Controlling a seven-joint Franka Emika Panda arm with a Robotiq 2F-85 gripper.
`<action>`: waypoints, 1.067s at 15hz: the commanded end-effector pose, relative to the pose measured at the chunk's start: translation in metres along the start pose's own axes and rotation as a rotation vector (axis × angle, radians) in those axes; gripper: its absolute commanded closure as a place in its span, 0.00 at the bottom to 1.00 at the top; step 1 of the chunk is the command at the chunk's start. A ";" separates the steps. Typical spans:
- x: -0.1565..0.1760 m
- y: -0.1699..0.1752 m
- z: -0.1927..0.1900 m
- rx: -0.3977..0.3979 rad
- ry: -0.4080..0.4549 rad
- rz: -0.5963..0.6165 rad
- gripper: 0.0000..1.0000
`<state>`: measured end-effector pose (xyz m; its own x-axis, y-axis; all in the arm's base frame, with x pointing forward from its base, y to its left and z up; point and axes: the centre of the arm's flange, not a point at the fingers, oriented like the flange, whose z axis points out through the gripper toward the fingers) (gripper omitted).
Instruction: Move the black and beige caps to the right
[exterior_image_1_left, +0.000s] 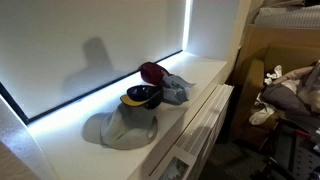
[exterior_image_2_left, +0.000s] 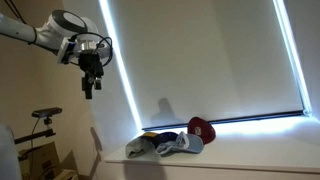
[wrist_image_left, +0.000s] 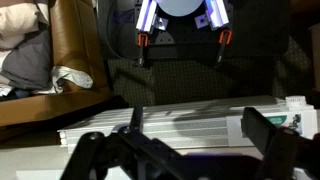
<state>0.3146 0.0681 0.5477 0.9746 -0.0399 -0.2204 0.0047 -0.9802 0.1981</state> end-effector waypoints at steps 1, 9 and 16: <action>0.000 0.000 0.000 0.000 0.000 0.000 0.00; 0.000 0.000 0.000 0.000 0.000 0.000 0.00; -0.032 0.023 0.024 0.006 0.000 -0.015 0.00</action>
<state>0.3146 0.0681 0.5477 0.9746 -0.0399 -0.2204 0.0047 -0.9802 0.1980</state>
